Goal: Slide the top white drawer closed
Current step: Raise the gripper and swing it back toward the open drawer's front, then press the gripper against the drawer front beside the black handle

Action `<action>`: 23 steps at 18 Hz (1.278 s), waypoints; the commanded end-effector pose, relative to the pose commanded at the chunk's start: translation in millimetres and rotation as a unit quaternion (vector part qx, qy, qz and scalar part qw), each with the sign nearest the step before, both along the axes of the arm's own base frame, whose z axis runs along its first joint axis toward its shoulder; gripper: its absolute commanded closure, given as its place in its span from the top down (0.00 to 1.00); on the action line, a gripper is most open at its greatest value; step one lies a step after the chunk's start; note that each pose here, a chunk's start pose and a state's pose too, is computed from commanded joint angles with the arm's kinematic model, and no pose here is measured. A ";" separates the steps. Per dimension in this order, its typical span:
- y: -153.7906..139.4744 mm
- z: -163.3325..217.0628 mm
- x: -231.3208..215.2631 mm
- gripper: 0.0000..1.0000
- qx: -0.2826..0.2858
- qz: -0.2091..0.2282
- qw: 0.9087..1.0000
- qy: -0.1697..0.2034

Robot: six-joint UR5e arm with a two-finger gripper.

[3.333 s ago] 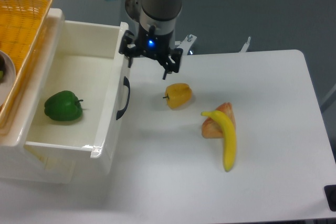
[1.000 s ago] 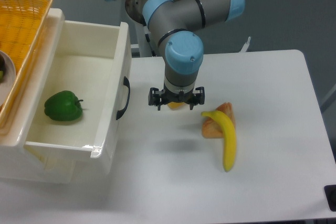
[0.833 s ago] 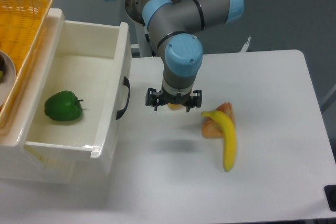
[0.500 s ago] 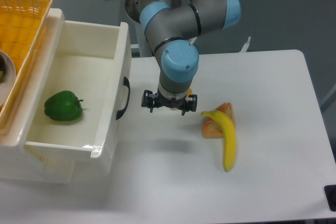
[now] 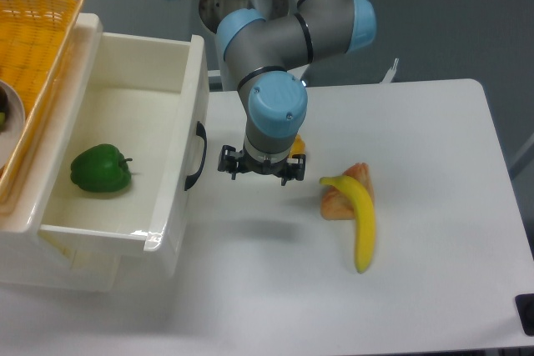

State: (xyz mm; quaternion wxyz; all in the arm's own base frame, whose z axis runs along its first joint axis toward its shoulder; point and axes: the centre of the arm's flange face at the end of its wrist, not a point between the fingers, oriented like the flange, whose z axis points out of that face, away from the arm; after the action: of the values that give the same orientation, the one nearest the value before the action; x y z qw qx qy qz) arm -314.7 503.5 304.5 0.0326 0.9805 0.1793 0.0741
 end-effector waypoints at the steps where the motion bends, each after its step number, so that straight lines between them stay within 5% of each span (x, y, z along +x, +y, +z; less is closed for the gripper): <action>1: 0.6 0.0 0.9 1.00 0.001 -0.001 1.000 -0.001; 23: 10.9 -1.8 14.9 1.00 0.007 -0.013 1.000 -0.009</action>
State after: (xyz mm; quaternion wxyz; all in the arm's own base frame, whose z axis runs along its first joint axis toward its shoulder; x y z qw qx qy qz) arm -299.7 514.4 302.7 0.0283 0.9822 0.1657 0.0840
